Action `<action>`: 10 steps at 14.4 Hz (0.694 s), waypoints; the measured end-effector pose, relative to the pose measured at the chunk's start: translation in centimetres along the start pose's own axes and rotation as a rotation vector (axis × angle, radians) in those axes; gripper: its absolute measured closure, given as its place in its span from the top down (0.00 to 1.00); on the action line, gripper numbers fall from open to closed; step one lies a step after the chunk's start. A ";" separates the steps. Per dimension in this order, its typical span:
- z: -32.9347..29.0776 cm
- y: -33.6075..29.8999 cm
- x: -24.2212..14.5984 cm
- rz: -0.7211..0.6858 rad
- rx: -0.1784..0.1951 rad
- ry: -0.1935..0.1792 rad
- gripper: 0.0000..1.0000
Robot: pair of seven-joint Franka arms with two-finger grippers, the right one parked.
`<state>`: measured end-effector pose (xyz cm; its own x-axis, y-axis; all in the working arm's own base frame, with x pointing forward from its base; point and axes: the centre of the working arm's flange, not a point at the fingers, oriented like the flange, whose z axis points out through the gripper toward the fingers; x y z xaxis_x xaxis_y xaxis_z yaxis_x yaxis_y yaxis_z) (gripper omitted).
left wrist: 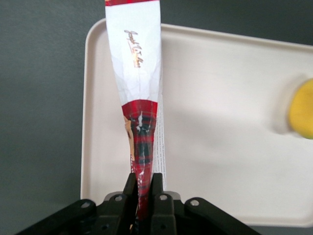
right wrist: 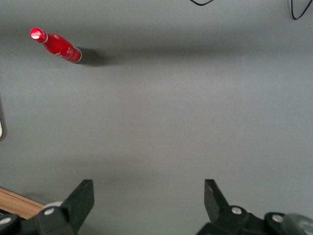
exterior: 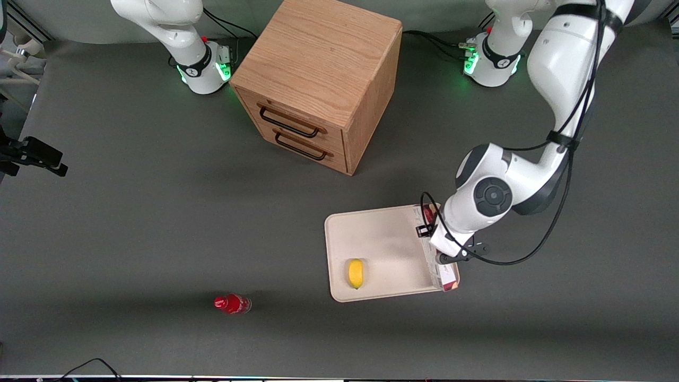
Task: Place red cookie box on tray
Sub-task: 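Carry the box over the white tray and lower it onto the tray, then open the left gripper to release the box on the tray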
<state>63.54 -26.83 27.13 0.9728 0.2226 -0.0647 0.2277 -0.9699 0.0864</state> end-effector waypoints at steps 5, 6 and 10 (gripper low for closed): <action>0.6 -0.7 0.6 0.017 0.029 0.017 0.33; 0.6 -0.8 0.7 0.017 0.033 0.018 0.43; 0.0 -1.4 1.2 0.008 0.049 0.012 0.86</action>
<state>64.34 -25.23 26.97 0.9751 0.2156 -0.0527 0.2176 -0.9753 0.0378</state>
